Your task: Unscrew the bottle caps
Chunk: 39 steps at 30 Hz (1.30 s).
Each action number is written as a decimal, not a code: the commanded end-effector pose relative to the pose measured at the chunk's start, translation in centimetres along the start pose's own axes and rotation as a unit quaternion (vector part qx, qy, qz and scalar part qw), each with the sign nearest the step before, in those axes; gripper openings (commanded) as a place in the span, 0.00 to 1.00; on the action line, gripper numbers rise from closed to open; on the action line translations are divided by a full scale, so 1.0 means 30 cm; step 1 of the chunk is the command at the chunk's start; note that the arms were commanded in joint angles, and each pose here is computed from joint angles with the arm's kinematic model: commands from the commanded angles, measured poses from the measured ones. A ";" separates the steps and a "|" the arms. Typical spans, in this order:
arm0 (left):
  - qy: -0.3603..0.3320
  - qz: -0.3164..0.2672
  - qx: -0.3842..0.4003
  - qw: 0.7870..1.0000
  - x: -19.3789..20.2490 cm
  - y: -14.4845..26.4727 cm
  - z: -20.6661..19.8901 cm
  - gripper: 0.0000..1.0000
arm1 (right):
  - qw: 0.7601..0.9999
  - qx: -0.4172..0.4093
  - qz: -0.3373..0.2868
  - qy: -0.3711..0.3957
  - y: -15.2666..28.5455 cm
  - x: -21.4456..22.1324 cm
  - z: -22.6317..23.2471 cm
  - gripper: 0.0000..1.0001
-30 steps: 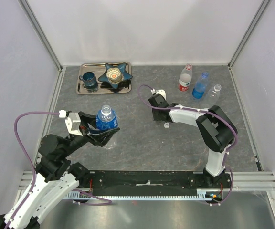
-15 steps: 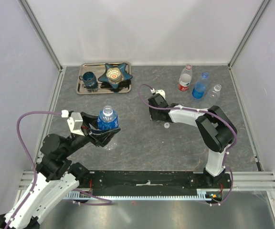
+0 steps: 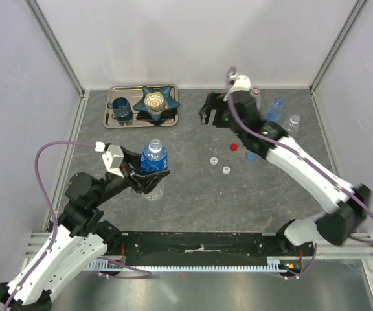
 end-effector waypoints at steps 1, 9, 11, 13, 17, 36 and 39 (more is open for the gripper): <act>0.006 0.007 0.047 0.999 -0.013 -0.073 -0.007 0.28 | 0.990 -0.088 -0.109 -0.025 0.292 -0.210 0.038 0.87; 0.057 0.120 0.117 0.984 0.066 -0.254 0.039 0.29 | 0.961 -0.244 -0.129 -0.024 0.508 -0.211 0.095 0.91; 0.063 0.128 0.125 0.982 0.065 -0.289 0.048 0.29 | 0.963 -0.242 -0.117 -0.012 0.511 -0.193 0.096 0.91; 0.060 0.123 0.129 0.982 0.064 -0.310 0.051 0.29 | 0.966 -0.238 -0.103 0.003 0.493 -0.152 0.098 0.89; 0.073 0.142 0.133 0.978 0.092 -0.341 0.061 0.29 | 0.967 -0.241 -0.075 0.027 0.465 -0.083 0.142 0.88; 0.049 0.143 0.102 0.983 0.095 -0.332 0.060 0.36 | 0.961 -0.268 -0.050 0.042 0.462 -0.013 0.201 0.30; 0.048 0.138 0.071 0.987 0.084 -0.330 0.073 0.48 | 0.966 -0.247 -0.060 0.041 0.478 -0.037 0.182 0.13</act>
Point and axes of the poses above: each gripper's point midway between its finger pads, its own y axis back along the fingers, its own z axis along the line the jaws close on, x = y × z, the point moved 7 cm from there along y, back along the fingers, and after that the axes turned 8 degrees about y, right-handed, at the moved point
